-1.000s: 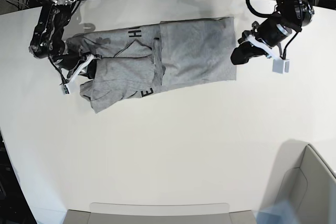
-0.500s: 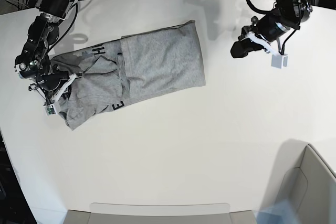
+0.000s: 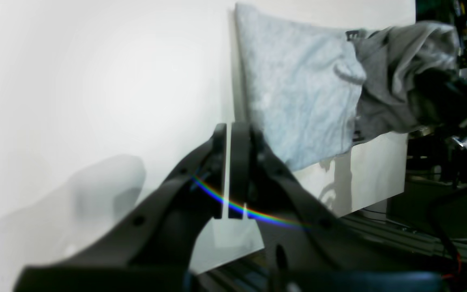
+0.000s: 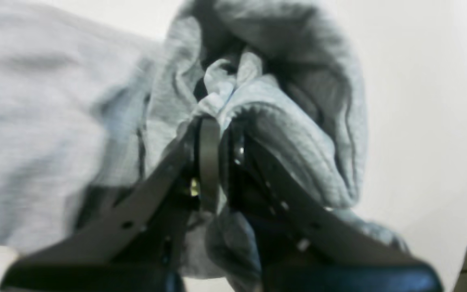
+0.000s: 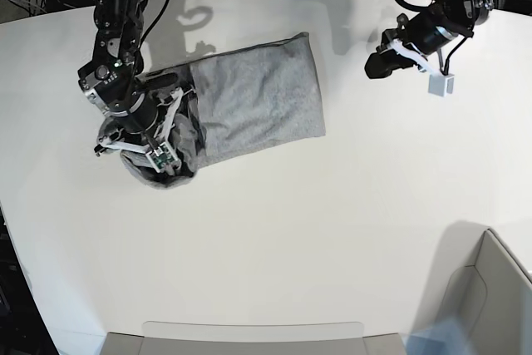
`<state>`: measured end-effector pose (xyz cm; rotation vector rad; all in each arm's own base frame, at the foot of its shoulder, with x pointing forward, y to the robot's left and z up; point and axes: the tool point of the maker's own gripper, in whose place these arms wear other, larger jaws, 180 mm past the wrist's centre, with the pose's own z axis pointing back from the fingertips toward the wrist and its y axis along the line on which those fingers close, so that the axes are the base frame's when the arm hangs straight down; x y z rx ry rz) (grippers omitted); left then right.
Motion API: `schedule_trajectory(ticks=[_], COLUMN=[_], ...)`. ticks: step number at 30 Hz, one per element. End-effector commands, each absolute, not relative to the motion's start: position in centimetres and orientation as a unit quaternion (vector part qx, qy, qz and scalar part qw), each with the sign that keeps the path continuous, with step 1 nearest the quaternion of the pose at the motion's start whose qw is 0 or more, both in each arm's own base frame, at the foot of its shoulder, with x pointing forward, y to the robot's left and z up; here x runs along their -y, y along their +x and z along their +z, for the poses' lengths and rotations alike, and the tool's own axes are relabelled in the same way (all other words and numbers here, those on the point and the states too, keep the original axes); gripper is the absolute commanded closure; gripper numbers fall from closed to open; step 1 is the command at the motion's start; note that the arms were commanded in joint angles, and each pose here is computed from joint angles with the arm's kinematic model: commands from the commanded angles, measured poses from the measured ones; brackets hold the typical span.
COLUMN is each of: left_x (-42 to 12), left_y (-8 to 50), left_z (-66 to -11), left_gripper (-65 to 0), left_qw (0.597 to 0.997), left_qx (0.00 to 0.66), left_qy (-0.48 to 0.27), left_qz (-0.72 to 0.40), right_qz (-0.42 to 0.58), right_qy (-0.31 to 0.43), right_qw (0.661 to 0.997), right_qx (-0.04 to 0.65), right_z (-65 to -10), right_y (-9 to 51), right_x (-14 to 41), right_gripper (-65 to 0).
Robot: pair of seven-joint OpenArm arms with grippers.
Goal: Fold the T-shirt properly
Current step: 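Fold the held end over the shirt with the right gripper toward the left gripper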
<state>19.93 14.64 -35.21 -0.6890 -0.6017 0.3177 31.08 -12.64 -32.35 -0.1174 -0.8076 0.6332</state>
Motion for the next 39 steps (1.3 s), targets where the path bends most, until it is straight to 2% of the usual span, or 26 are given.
schedule_trajectory(ticks=[1, 17, 24, 32, 33, 37, 39], left_x=[-14.6, -14.6, -14.6, -14.7, -14.7, -14.8, -15.0], left_y=[20.4, 20.4, 20.4, 20.4, 20.4, 20.2, 20.0], left_z=[-34.4, -34.4, -34.4, -34.4, -34.4, -35.0, -35.6], left_gripper=[-1.5, -1.5, -1.5, -1.5, -1.5, -1.5, -1.5], left_qw=[0.879, 0.879, 0.879, 0.88, 0.88, 0.881, 0.882], left_qx=[0.302, 0.302, 0.302, 0.302, 0.302, 0.294, 0.287], left_qy=[-0.338, -0.338, -0.338, -0.337, -0.336, -0.337, -0.337], left_qz=[0.148, 0.149, 0.148, 0.147, 0.147, 0.154, 0.161], right_qz=[0.311, 0.438, 0.458, 0.513, 0.516, 0.516, 0.516], right_qy=[-0.053, -0.083, -0.059, -0.034, -0.033, -0.032, -0.032], right_qw=[0.855, 0.786, 0.774, 0.769, 0.769, 0.77, 0.769], right_qx=[0.412, 0.429, 0.433, 0.379, 0.376, 0.374, 0.376], right_z=[-30.9, -28.6, -29.7, -34.0, -34.2, -34.4, -34.3], right_y=[31.6, 29.8, 28.0, 25.6, 25.5, 25.4, 25.4], right_x=[11.6, 0.0, -5.5, -8.4, -8.5, -8.5, -8.5], right_gripper=[0.0, 0.0, 0.0, 0.0, -1.7, -19.1, -21.4])
